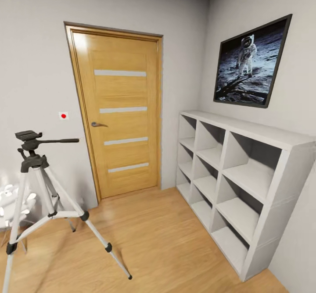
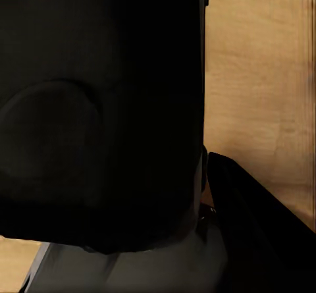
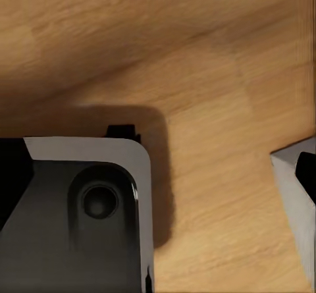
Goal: Attach the digital camera to the camera tripod in the bedroom.
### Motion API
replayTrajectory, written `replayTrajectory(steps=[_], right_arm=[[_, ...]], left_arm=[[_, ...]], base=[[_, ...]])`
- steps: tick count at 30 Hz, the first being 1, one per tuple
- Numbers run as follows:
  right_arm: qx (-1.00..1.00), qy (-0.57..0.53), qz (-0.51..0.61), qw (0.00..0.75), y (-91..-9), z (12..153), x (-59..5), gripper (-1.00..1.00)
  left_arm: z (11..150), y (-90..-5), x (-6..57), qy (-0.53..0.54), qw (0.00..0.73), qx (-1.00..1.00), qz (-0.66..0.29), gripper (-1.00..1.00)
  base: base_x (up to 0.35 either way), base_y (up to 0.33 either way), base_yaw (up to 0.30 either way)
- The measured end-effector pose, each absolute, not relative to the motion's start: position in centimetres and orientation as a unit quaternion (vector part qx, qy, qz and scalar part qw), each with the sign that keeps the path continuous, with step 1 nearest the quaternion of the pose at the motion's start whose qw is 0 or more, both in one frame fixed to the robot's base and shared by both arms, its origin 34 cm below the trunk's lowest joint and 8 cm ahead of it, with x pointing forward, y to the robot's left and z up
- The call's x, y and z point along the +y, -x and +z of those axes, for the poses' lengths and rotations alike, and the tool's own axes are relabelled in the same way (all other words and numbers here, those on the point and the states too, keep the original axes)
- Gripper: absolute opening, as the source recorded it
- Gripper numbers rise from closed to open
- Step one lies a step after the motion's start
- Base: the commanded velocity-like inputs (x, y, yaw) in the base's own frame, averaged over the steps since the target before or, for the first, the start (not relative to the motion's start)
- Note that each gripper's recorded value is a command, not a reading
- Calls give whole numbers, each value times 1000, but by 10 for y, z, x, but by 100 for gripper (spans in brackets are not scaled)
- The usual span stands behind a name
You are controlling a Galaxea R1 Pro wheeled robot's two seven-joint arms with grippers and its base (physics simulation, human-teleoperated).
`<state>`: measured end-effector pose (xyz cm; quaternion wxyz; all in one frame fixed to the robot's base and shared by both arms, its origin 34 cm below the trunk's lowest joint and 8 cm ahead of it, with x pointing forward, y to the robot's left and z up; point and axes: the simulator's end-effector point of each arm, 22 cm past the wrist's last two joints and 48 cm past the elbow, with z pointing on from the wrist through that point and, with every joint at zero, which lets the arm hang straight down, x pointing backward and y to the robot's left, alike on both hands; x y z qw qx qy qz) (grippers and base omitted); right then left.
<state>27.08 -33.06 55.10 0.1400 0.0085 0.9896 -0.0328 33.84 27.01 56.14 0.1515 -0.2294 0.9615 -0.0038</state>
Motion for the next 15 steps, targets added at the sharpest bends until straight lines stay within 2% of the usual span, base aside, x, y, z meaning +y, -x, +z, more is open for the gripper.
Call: replayTrajectory(steps=[15], right_arm=[[990,-4,-29,141,-271,551,-331,100]], left_arm=[[561,-338,271,232,151,961,-4,-100]], base=[[279,-166,-20]])
